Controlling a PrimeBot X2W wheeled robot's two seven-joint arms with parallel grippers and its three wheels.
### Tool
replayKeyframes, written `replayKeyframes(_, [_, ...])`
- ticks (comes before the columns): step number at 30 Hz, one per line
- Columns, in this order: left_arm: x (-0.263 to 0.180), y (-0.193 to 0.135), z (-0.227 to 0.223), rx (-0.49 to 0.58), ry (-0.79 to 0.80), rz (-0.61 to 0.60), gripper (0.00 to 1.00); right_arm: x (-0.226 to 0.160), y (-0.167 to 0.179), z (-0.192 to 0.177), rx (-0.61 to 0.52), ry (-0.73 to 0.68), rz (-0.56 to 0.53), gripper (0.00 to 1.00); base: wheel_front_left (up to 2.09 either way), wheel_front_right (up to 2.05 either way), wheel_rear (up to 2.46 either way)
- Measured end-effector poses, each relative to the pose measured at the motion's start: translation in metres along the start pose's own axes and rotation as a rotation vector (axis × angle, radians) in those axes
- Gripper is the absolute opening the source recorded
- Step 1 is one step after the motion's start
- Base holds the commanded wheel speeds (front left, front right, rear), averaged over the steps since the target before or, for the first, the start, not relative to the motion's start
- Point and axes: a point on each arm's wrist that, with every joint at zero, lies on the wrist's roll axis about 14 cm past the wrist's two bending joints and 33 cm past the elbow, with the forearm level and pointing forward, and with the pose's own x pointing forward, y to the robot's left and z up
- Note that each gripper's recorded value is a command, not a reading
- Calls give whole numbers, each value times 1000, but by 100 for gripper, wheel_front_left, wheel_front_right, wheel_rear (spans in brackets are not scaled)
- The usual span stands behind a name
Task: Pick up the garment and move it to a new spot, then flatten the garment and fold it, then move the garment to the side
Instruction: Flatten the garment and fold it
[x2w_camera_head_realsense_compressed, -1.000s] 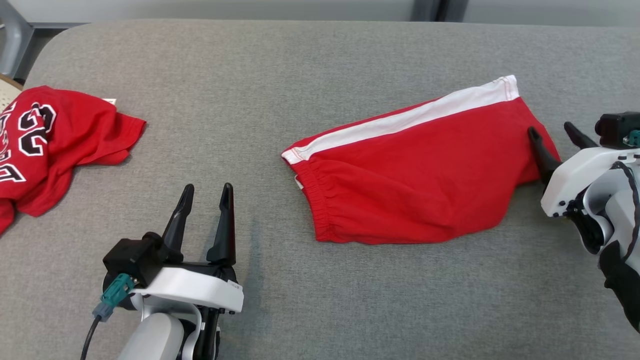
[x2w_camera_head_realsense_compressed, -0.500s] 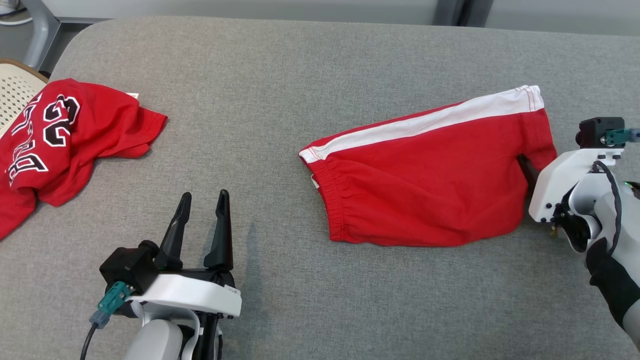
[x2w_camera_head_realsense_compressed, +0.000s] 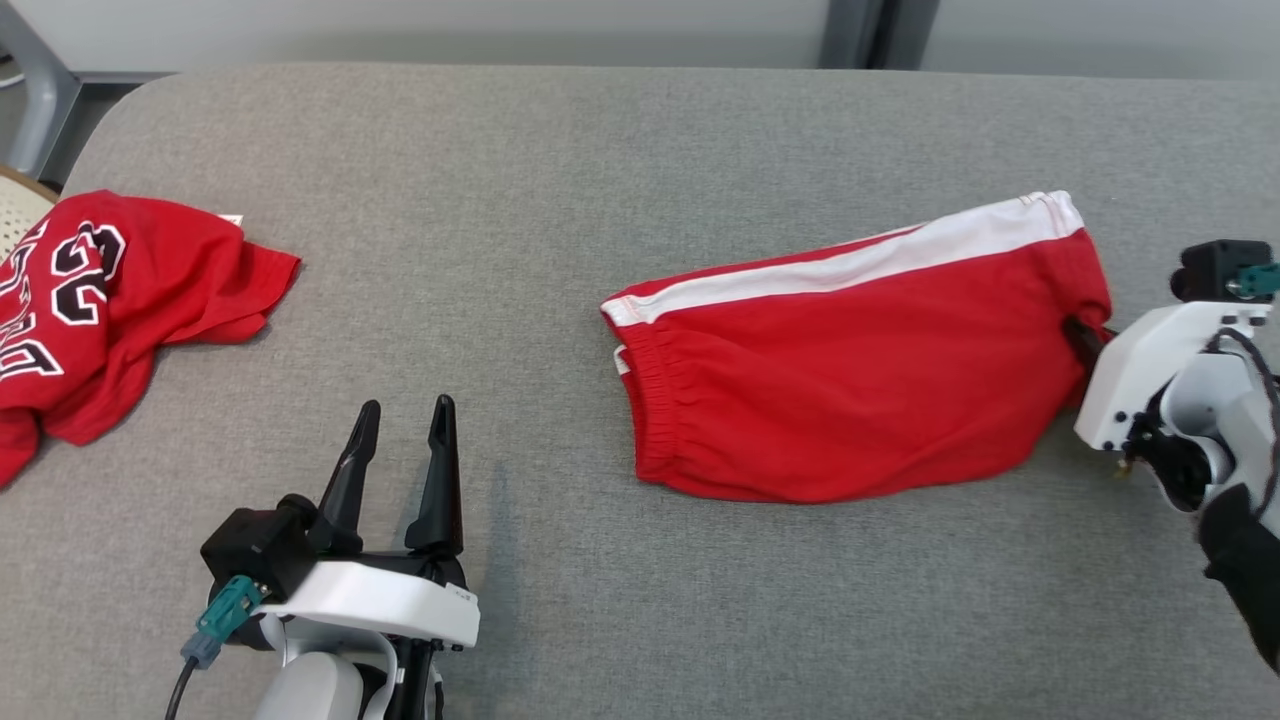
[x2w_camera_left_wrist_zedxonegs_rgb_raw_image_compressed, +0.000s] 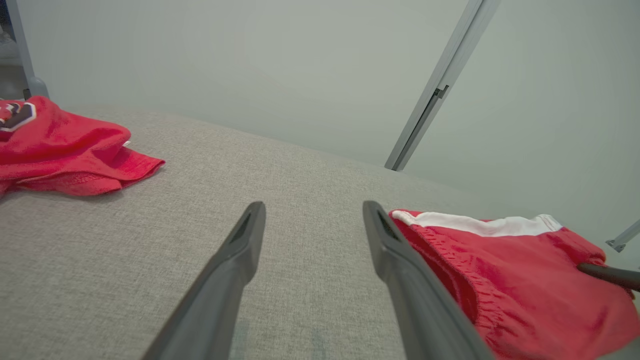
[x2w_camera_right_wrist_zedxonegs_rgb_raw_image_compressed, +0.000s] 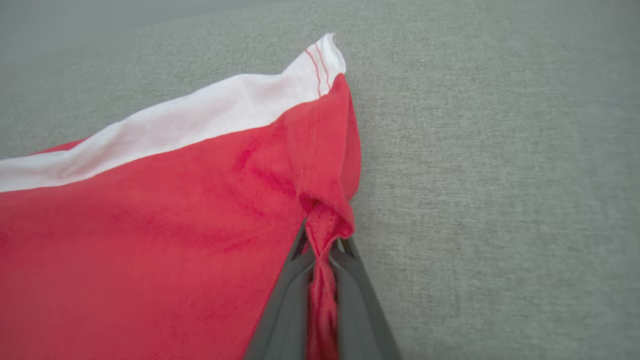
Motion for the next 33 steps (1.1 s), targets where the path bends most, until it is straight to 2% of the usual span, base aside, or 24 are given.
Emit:
replayKeyframes(10, [-1,-22,-9,-8,23,-68,100,-51,-76,-7,108,-57,-132,0,0,0,0])
replayKeyframes(16, [2,-33,-14,-7,37,-103,100,-66,-90,-15,206,-99,-159,0,0,0,0])
replayKeyframes(20, [2,-38,-15,-6,38,-115,100,-64,-66,2,255,-168,-93,0,0,0,0])
replayKeyframes(24, [0,-39,-13,-7,35,-121,100,-63,-40,22,245,-213,-16,0,0,0,0])
replayKeyframes(29, [-4,-34,-8,-14,23,-105,100,-55,27,48,179,-245,158,0,0,0,0])
replayKeyframes(33, [-7,-29,-4,-19,13,-89,100,-52,76,54,124,-236,275,0,0,0,0])
